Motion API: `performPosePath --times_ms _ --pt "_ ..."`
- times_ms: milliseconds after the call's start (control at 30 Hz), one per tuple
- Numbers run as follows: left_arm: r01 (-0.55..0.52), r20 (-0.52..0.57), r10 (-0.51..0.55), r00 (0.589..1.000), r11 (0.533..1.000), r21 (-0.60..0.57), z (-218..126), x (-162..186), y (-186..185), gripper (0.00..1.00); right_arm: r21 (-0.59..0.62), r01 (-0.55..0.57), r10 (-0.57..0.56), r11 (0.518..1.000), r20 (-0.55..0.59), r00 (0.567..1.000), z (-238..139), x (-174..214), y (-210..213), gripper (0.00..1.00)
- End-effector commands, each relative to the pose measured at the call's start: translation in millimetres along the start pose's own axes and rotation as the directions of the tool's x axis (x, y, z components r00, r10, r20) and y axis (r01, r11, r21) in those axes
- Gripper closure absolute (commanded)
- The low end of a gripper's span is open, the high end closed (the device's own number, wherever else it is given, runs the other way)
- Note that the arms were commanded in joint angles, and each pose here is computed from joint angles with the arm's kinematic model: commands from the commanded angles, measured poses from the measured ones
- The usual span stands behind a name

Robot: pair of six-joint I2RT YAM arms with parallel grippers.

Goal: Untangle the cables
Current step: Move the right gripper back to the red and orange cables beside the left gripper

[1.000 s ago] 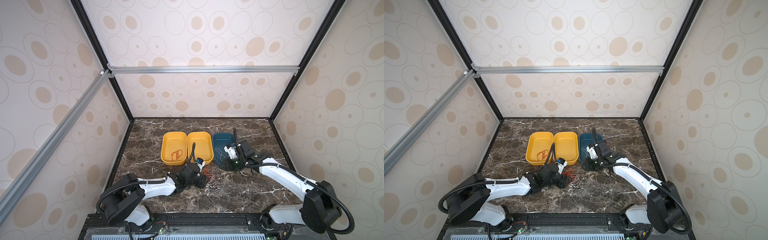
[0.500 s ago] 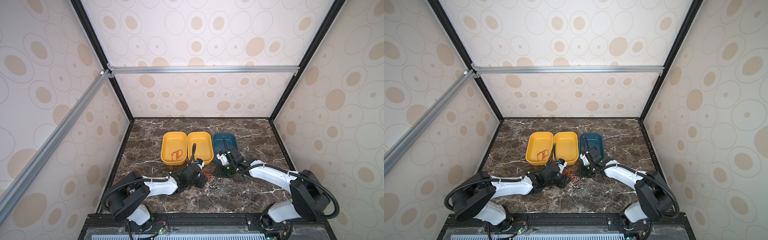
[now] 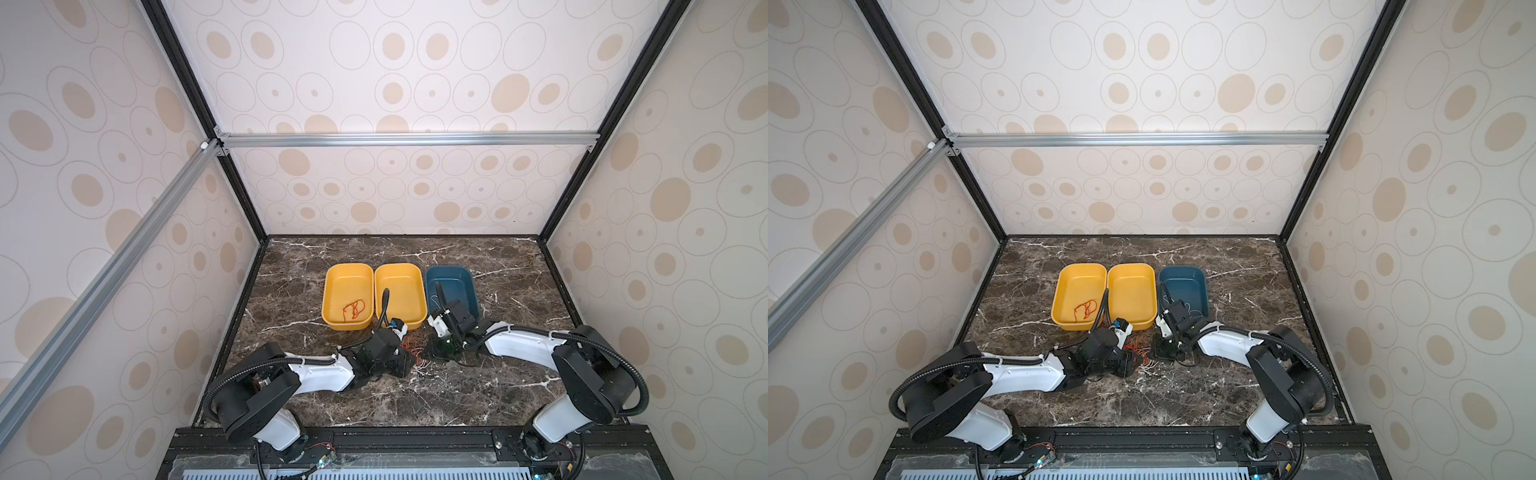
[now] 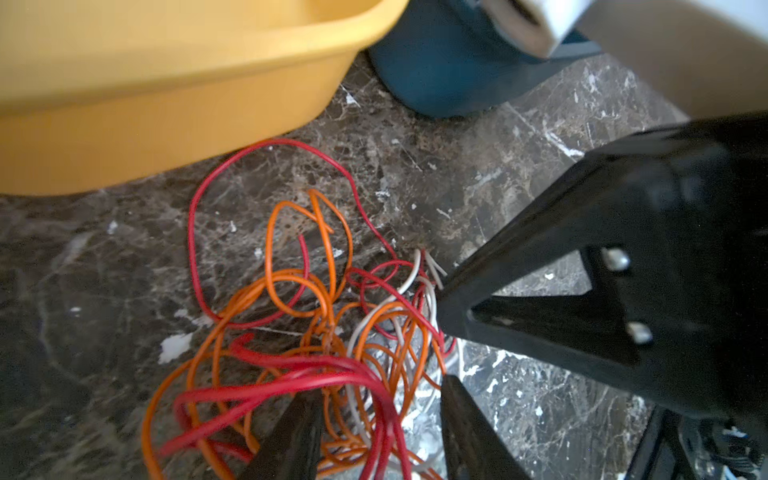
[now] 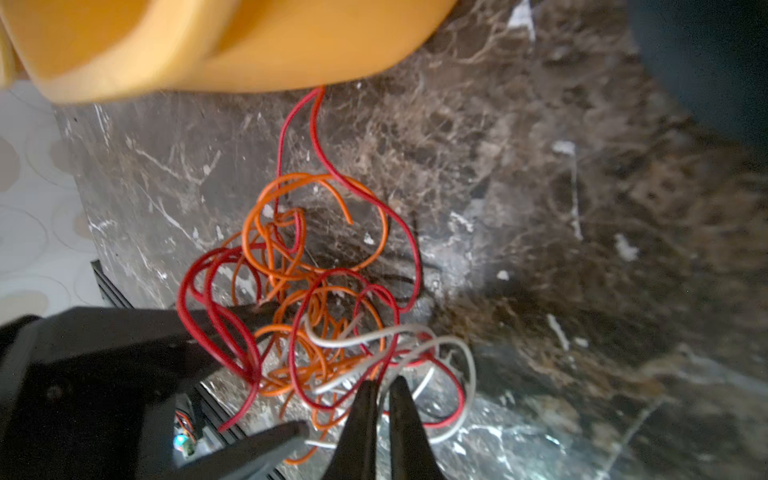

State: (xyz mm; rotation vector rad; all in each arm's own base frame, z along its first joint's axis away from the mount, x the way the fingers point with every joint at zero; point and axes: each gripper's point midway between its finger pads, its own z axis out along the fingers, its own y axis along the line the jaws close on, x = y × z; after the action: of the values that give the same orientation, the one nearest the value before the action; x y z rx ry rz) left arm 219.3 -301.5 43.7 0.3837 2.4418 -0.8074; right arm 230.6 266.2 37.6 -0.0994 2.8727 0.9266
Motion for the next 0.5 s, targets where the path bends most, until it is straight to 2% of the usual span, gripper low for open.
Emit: performPosePath --times_ms 0,300,467 --pt "0.028 0.043 -0.029 0.999 0.999 0.035 -7.9 -13.1 -8.4 0.48 -0.002 -0.002 0.002 1.0 -0.013 1.0 4.3 6.7 -0.5 0.97" --pt "0.078 0.054 -0.079 0.995 0.997 0.01 -22.6 -18.5 6.7 0.4 -0.072 0.132 -0.131 0.989 0.022 0.991 -8.7 4.9 18.2 1.0" --pt "0.097 0.055 -0.098 0.994 0.995 0.017 -23.5 -20.4 12.4 0.39 -0.159 0.25 -0.246 0.955 0.044 0.968 -20.6 9.0 39.7 1.0"
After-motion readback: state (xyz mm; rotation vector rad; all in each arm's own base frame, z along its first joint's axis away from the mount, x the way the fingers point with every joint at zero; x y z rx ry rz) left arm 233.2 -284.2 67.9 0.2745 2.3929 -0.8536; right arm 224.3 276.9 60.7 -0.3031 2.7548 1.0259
